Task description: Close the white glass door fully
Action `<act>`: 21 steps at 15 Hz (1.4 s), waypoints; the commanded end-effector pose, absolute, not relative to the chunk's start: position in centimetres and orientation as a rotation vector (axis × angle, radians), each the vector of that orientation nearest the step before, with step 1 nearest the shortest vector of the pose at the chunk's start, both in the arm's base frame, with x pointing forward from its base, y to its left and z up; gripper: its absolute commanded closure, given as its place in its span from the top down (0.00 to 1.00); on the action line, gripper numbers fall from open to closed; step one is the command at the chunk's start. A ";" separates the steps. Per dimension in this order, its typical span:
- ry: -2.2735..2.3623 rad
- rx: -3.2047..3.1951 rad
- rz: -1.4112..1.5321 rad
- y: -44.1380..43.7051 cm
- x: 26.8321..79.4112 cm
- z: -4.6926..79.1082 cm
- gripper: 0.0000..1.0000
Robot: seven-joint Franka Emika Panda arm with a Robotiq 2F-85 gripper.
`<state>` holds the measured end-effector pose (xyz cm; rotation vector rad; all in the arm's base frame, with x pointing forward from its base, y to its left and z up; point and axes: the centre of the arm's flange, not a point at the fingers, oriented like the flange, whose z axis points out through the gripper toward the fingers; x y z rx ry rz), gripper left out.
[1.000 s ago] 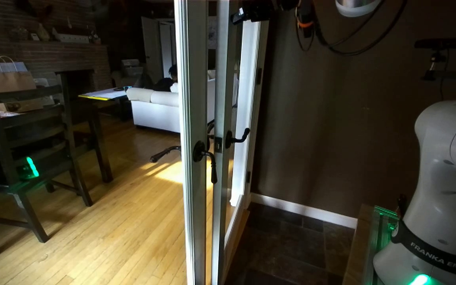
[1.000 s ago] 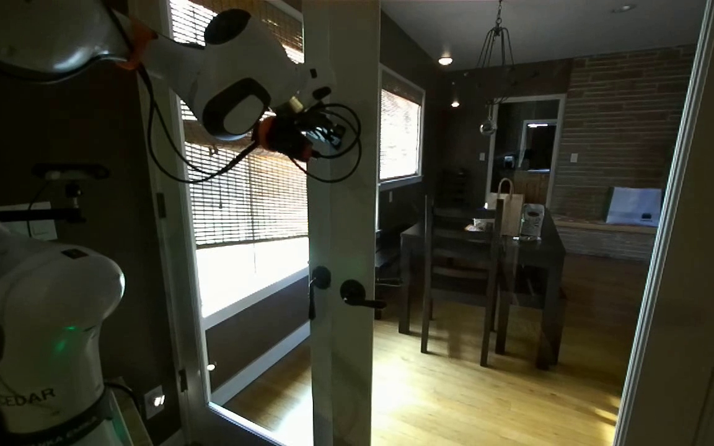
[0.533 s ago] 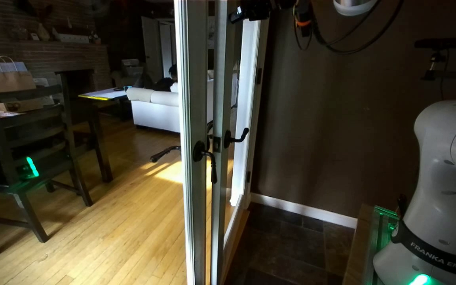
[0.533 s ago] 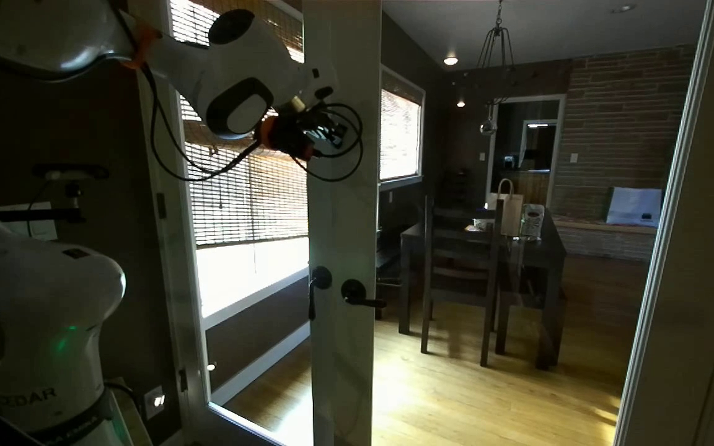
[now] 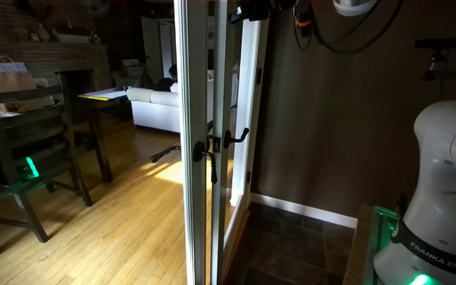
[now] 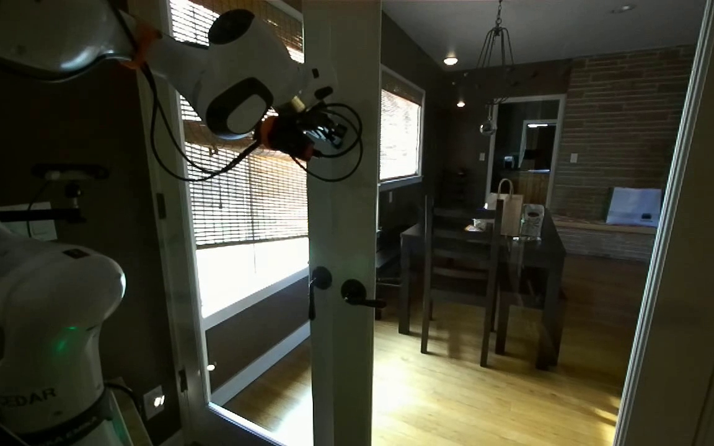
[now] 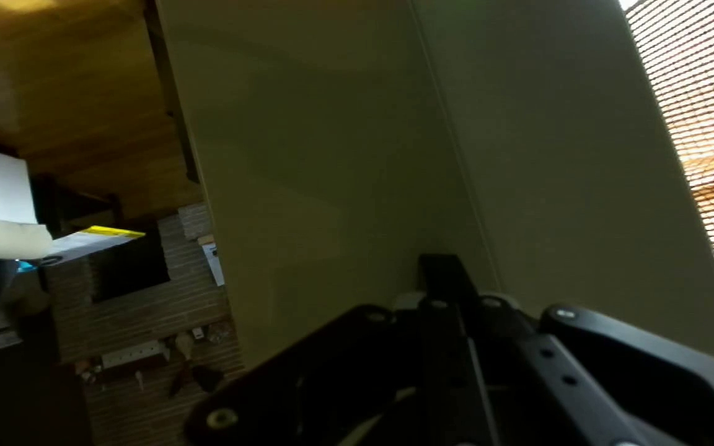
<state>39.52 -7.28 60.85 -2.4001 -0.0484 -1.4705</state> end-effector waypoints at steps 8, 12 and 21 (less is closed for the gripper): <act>-0.043 -2.334 -1.533 -6.4 43.5 60.9 0.00; -0.029 -2.286 -1.553 -6.0 45.3 60.6 0.00; -0.033 -2.240 -1.526 -5.7 46.6 59.7 0.00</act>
